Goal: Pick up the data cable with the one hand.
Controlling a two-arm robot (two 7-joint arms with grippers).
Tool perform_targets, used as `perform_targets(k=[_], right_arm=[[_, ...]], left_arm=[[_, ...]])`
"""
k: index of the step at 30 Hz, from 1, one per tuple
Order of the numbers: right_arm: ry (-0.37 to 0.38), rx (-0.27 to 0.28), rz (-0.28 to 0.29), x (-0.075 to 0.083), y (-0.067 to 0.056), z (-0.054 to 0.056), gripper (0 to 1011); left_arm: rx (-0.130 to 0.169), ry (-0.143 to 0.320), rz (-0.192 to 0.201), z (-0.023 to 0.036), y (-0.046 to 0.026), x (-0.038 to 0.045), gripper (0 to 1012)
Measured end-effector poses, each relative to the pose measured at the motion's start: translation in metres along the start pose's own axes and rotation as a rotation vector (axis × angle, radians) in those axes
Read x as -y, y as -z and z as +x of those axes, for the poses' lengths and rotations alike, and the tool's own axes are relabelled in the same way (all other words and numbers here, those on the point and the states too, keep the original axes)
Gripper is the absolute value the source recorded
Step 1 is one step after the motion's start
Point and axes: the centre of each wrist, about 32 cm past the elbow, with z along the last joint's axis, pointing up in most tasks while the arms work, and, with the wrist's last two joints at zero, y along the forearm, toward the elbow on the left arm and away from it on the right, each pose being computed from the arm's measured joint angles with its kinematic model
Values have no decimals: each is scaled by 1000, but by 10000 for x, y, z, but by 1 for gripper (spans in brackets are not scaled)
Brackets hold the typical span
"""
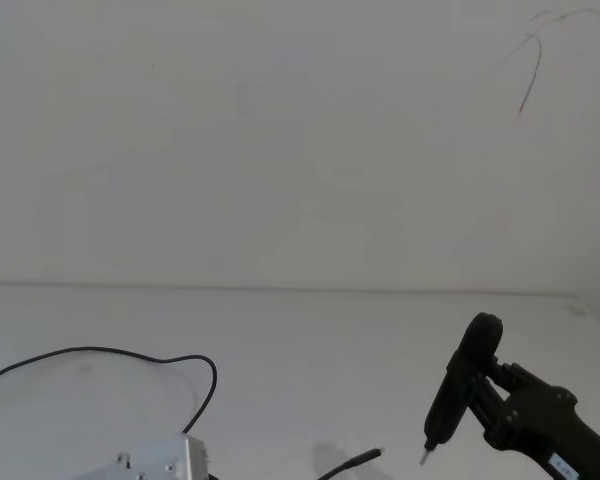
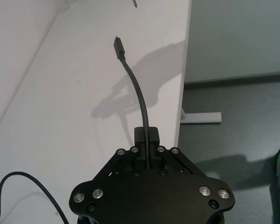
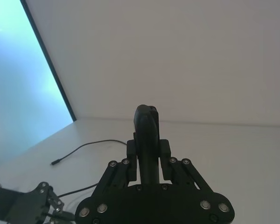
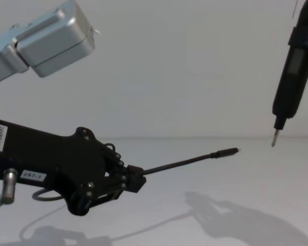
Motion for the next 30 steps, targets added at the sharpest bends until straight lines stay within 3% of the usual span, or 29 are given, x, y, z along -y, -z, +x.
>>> perform_targets(k=[14, 30], right_arm=[[51, 18, 24, -239, 99, 59, 283], [59, -19, 19, -396, 174, 84, 284]], left_arm=[[1, -26, 4, 13, 1, -2, 42], [1, -35, 6, 17, 3, -4, 42]])
